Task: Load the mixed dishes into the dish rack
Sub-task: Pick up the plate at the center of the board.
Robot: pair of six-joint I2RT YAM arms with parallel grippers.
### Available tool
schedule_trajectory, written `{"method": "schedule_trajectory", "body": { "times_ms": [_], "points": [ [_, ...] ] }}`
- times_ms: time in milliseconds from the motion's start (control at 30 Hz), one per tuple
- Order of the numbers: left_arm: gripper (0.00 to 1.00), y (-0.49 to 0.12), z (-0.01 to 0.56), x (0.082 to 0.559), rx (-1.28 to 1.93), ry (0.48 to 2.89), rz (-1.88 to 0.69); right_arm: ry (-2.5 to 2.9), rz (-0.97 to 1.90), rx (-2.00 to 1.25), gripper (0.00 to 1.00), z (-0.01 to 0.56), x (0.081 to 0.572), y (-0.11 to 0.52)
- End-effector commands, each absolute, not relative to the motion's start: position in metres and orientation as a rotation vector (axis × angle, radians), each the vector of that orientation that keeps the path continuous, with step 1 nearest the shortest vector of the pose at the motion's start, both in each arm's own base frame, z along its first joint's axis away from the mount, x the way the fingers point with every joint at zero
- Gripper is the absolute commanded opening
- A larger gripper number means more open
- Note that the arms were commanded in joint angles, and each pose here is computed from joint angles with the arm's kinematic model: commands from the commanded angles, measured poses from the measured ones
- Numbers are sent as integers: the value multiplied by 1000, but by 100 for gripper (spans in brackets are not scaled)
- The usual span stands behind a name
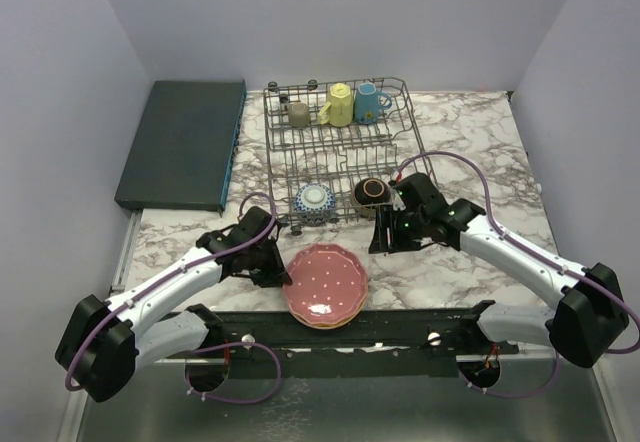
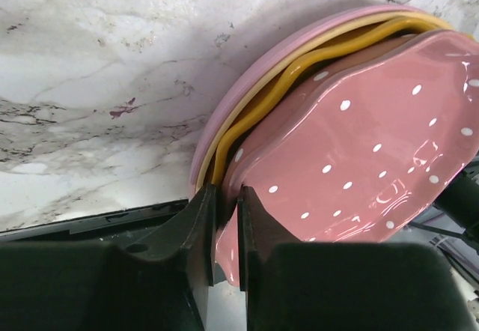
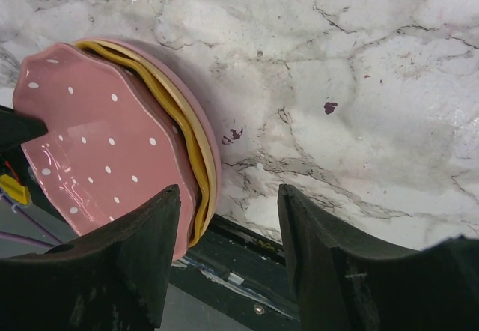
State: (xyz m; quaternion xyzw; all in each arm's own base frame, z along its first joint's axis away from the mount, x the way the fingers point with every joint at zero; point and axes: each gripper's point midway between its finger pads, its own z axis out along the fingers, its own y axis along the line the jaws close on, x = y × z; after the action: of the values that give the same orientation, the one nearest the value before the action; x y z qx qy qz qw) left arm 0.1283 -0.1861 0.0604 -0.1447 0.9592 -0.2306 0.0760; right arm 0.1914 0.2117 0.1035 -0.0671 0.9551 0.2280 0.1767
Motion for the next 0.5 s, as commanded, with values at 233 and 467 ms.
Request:
{"method": "schedule_trajectory", "body": {
  "times_ms": [233, 467],
  "points": [
    [0, -192, 95, 144, -392, 2763, -735, 2667, 625, -177, 61, 109, 190, 205],
    [0, -192, 111, 148, -389, 2719, -754, 2662, 639, -163, 61, 111, 187, 204]
  ]
}}
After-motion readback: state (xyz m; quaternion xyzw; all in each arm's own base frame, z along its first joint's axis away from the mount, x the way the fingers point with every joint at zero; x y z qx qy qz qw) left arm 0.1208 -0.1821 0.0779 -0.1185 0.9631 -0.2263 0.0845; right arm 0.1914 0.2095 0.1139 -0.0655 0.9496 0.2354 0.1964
